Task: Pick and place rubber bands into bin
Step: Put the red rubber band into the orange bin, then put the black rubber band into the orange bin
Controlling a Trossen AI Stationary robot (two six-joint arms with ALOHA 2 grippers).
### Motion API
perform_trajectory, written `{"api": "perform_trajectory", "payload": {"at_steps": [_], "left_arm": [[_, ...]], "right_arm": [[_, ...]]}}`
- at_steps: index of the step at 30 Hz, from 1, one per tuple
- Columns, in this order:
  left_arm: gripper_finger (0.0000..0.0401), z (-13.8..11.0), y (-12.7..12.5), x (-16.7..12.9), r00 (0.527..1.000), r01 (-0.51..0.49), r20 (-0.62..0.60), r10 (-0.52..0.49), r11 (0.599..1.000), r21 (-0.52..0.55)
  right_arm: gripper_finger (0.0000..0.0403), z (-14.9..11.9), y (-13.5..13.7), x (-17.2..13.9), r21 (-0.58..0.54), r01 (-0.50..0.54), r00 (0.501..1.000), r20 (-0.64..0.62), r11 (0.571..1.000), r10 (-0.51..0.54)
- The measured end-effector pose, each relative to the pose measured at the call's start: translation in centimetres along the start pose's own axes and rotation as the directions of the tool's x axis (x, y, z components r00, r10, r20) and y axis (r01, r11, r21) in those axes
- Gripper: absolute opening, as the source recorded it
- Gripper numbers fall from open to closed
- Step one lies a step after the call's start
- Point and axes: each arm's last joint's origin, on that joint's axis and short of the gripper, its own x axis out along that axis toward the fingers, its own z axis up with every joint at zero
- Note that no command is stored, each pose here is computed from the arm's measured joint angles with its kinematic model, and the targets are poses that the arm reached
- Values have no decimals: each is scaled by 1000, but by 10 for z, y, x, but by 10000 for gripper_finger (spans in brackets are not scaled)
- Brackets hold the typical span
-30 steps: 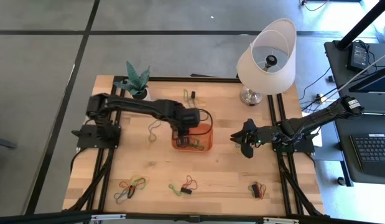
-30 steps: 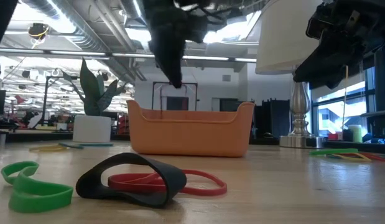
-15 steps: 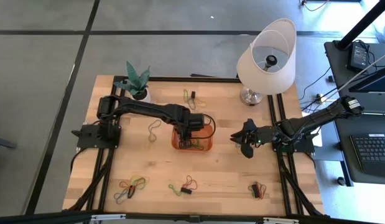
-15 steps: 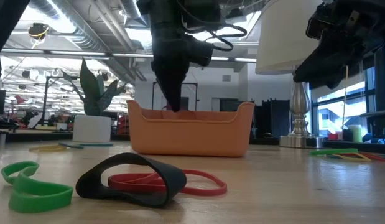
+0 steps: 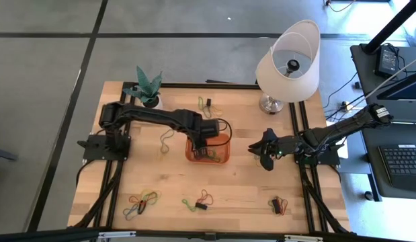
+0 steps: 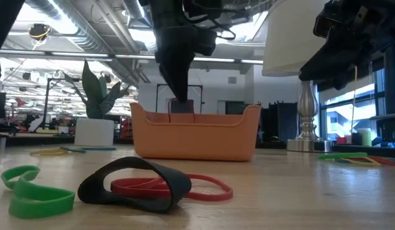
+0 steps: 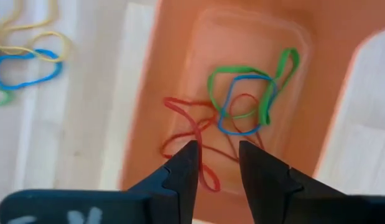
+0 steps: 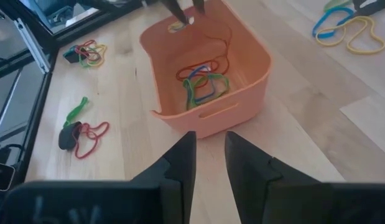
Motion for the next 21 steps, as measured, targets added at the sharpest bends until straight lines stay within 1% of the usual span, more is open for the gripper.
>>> {"api": "perform_trajectory", "payload": {"at_steps": [2,4,6,9,13,16,18,21], "left_arm": [[109,0,0,2,1000,22,-12,-22,1000,15],[109,1,-2,3,1000,24,-6,-24,999,37],[109,-1,-4,6,999,19,-26,-18,999,43],[113,0,-8,10,1000,18,-23,-17,999,39],[124,-1,-13,9,1000,-8,-12,8,998,59],[129,-3,-14,2,1000,-24,-4,24,998,58],[129,-8,-12,-8,999,-29,-23,31,998,59],[125,-15,-12,-26,999,-36,-16,37,998,55]], "right_arm": [[88,1,1,0,7,-9,1000,14,1000,9],[88,2,1,0,9,-9,1000,21,1000,9],[88,3,1,0,12,0,999,40,1000,-1],[88,6,1,0,25,33,996,85,999,-35],[88,11,2,-1,74,49,986,158,996,-60],[88,14,4,-1,91,27,981,188,996,-44],[85,15,6,-2,94,8,978,206,996,-27],[58,21,15,-3,100,-37,972,234,994,13]]}}
